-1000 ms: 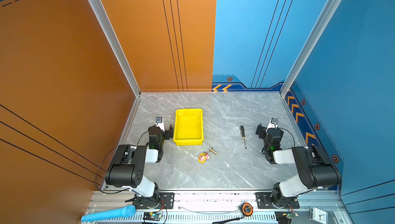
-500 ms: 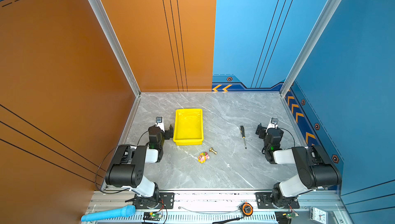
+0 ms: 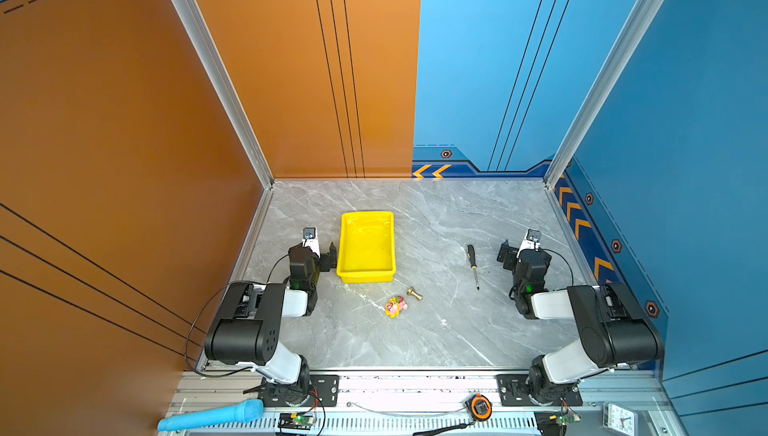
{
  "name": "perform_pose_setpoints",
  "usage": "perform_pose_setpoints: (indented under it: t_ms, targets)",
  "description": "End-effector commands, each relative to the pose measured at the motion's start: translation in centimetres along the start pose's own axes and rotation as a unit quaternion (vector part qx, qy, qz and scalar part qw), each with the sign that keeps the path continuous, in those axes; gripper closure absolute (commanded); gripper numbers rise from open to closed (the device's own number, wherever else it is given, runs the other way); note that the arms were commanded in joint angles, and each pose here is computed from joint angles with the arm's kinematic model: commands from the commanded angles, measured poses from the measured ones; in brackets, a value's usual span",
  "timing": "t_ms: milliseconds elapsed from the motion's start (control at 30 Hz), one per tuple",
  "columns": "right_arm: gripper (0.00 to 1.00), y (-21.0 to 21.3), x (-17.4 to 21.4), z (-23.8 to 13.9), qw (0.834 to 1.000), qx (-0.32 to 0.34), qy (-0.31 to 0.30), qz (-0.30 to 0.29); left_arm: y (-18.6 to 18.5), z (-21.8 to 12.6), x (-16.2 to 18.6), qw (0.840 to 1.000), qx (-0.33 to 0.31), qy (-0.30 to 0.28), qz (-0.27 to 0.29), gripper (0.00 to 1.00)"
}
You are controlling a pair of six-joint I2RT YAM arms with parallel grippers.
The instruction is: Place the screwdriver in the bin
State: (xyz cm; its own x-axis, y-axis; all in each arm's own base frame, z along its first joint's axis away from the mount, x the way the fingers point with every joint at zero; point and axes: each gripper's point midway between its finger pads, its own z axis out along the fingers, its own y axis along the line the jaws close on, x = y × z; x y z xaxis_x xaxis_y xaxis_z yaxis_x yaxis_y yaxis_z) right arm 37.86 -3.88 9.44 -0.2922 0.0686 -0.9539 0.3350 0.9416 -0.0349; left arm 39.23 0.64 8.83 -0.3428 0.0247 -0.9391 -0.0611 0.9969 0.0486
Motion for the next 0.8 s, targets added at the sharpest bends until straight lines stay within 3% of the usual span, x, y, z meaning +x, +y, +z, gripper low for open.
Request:
perform_pose_setpoints:
  t_ms: [0, 500, 600, 767]
  targets:
    - [0.0, 0.0, -0.5, 0.2, 1.0, 0.005, -0.008, -0.003, -0.2, 0.4, -0.3, 1.0, 0.008, 0.0, 0.005, 0.02]
    - [0.0, 0.7, -1.5, -0.3, 1.0, -0.014, -0.017, -0.012, 1.0, -0.4, -1.3, 1.0, -0.013, -0.006, -0.015, 0.02]
    - [0.0, -0.7, -3.2, -0.6, 0.998, 0.051, 0.015, -0.017, 1.1, -0.9, -2.1, 1.0, -0.006, 0.004, -0.022, 0.02]
    - [0.0, 0.5, -6.8, -1.2, 1.0, 0.022, 0.01, -0.014, 1.0, -1.6, -2.5, 0.998, 0.004, 0.054, -0.026, 0.02]
